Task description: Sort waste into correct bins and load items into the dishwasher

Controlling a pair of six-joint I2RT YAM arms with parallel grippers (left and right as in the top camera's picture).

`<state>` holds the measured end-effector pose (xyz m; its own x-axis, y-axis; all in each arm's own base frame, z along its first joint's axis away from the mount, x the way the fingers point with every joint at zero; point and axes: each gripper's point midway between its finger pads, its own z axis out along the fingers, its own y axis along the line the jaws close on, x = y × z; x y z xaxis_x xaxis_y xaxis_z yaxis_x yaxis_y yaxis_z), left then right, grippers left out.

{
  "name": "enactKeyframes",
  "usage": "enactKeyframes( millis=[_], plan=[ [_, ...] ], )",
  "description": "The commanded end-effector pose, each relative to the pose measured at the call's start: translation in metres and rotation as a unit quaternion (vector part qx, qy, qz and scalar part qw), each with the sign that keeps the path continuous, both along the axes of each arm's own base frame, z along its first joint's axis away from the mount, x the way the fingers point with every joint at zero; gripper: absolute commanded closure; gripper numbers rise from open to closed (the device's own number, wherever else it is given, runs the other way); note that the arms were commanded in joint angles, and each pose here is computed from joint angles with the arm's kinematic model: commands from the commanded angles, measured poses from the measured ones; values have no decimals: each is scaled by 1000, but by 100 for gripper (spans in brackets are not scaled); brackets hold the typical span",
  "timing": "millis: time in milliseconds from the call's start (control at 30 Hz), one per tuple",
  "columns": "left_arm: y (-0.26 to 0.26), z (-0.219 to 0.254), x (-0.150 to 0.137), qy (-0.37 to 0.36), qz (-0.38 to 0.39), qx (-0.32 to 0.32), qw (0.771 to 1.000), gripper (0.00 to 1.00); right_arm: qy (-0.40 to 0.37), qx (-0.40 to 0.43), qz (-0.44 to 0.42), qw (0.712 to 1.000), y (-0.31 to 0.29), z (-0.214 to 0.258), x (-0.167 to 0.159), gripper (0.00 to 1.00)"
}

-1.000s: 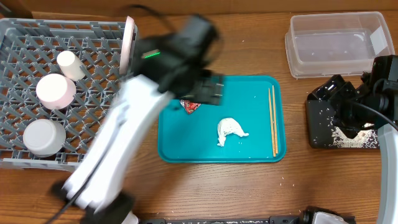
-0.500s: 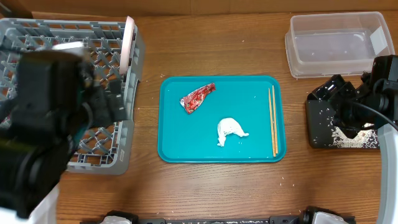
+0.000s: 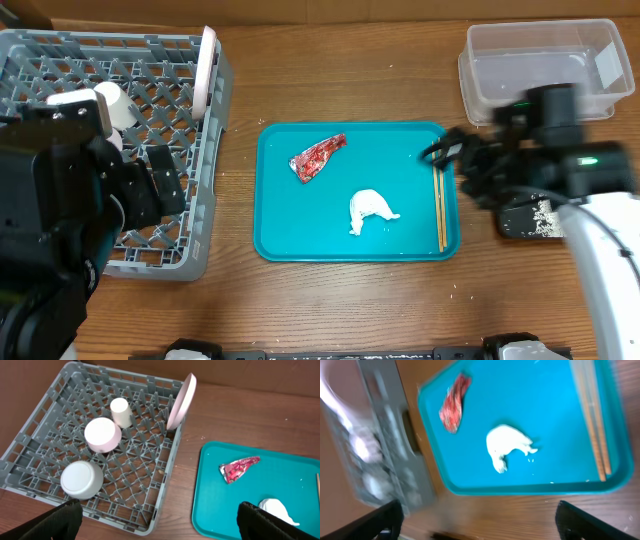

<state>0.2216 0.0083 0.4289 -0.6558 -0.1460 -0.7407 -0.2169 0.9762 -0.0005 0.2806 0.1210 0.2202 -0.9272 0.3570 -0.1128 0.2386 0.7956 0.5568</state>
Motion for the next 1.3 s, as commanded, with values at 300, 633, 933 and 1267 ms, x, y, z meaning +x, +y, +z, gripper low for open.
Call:
enactKeyframes(
  millis=[300, 633, 933, 1267],
  plan=[
    [-3, -12, 18, 29, -5, 8, 1000, 0, -16, -152, 62, 986, 95, -127, 13, 0],
    [-6, -21, 29, 49, -5, 11, 999, 0, 48, -214, 76, 973, 98, -210, 13, 19],
    [-7, -28, 38, 64, -5, 14, 998, 0, 57, -205, 54, 976, 101, -213, 16, 90],
    [-8, -28, 39, 65, -5, 14, 998, 0, 37, -240, -60, 968, 21, -90, 99, 96]
  ],
)
